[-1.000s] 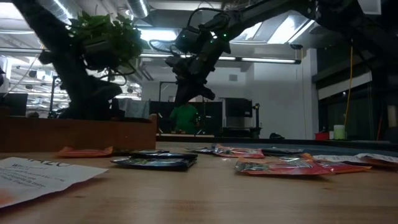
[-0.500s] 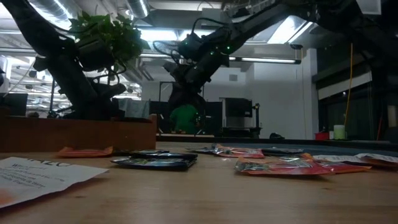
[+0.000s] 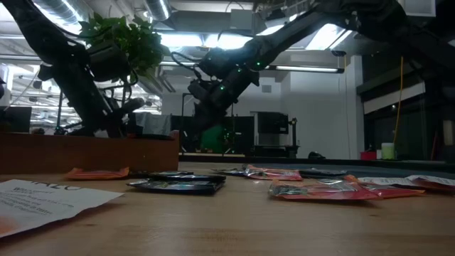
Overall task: Pick & Place Tea
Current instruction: Put the orange tea bag into the right section of the wooden organizer
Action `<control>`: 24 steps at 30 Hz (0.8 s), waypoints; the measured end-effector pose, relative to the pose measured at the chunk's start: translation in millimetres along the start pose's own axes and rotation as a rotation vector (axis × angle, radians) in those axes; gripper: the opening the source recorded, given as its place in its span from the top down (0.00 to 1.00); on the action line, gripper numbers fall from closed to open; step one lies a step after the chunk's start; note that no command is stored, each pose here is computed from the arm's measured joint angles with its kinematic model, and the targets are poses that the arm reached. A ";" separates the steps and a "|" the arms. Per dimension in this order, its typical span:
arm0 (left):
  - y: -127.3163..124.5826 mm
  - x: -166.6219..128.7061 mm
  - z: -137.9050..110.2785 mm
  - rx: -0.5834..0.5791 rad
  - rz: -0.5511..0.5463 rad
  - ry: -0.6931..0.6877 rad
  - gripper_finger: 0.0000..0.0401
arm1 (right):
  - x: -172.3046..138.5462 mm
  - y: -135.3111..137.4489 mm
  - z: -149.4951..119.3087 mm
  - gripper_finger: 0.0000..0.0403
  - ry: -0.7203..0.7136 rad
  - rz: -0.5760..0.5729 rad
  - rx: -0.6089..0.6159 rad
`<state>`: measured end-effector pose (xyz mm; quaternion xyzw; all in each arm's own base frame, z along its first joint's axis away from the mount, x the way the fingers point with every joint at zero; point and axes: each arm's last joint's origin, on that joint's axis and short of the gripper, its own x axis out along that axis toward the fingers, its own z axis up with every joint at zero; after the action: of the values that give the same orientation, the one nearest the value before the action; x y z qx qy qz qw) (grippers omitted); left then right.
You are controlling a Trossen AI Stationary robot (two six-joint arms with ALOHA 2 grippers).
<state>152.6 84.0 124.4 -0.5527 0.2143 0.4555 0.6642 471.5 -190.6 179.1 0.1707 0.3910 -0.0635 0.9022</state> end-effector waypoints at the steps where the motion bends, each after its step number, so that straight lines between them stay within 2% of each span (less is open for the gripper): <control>1: -0.7 -0.2 0.1 0.002 -0.003 0.003 0.81 | 1.0 0.8 1.0 0.97 -0.011 0.010 -0.011; 5: -10.2 -3.0 4.0 0.098 -0.013 -0.044 0.81 | 2.3 2.5 -0.2 0.97 -0.004 0.030 -0.057; 12: -27.3 -9.0 13.1 0.545 -0.005 -0.139 0.81 | 2.3 4.0 -2.9 0.97 0.025 0.081 -0.046; 20: -21.5 -3.0 8.2 0.888 0.022 -0.027 0.81 | 1.9 3.7 -9.2 0.97 0.088 0.079 -0.015; 24: -19.3 1.4 8.7 0.956 0.083 -0.043 0.81 | 1.8 3.3 -9.0 0.97 0.087 0.077 0.006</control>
<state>167.6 93.1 136.3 -0.1666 0.4077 0.3432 0.8296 467.5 -184.2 172.9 0.1910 0.4228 -0.0224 0.8856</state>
